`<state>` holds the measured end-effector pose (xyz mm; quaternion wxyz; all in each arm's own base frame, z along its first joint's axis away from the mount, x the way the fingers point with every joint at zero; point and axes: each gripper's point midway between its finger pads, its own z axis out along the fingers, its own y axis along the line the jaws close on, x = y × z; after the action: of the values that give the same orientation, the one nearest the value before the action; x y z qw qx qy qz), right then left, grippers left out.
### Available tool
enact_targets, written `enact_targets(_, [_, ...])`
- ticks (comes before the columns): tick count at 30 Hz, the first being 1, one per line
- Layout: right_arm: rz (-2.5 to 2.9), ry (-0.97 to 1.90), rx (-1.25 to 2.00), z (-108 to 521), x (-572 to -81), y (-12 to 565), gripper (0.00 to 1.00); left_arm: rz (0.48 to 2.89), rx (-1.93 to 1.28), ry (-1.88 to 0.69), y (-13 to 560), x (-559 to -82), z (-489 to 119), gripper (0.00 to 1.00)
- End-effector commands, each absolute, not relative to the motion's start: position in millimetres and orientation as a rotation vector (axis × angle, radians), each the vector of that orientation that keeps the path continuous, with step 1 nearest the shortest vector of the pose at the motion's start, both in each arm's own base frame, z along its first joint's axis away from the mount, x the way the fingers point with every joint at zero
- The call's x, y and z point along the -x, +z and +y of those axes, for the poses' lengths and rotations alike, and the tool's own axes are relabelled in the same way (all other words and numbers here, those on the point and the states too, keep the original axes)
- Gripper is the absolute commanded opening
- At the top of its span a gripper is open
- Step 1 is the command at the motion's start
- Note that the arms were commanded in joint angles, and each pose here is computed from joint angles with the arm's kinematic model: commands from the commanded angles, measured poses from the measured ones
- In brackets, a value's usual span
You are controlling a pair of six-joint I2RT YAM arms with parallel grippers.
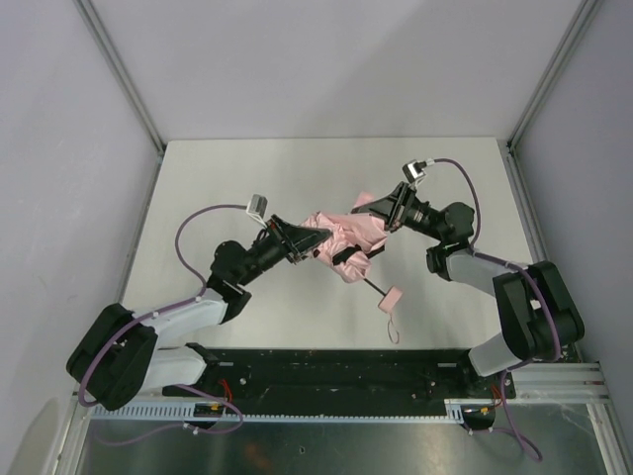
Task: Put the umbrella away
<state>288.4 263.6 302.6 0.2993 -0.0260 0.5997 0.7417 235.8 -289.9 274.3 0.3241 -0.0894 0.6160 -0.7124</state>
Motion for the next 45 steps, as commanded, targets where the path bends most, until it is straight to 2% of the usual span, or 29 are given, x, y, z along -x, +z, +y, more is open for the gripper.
enact_targets(1, [1.108, 1.828, 0.25, 236.5, -282.1, 397.0, 0.0, 1.892, 0.133, -1.817, 213.8, -208.9, -294.6, 0.0])
enact_targets(6, [1.017, 1.779, 0.417, 250.8, -245.7, 424.3, 0.0, 2.006, 0.215, -1.764, 189.8, -212.6, -292.2, 0.0])
enact_targets(12, [1.101, 1.535, 0.646, 298.0, -209.1, 431.4, 0.0, 2.123, 0.375, -1.652, 168.3, -226.6, -287.3, 0.0])
enact_targets(21, [1.277, 1.333, 0.858, 349.4, -174.8, 372.4, 0.0, 2.308, 0.611, -1.418, 165.3, -246.1, -278.6, 0.0])
enact_targets(34, [1.351, 1.148, 1.06, 356.4, -149.7, 324.5, 0.0, 2.257, 0.546, -1.615, 212.9, -253.5, -270.0, 0.0])
enact_targets(45, [1.349, 1.405, 1.12, 371.3, -109.6, 322.7, 0.0, 2.179, 0.588, -1.742, 237.0, -252.9, -257.9, 0.0])
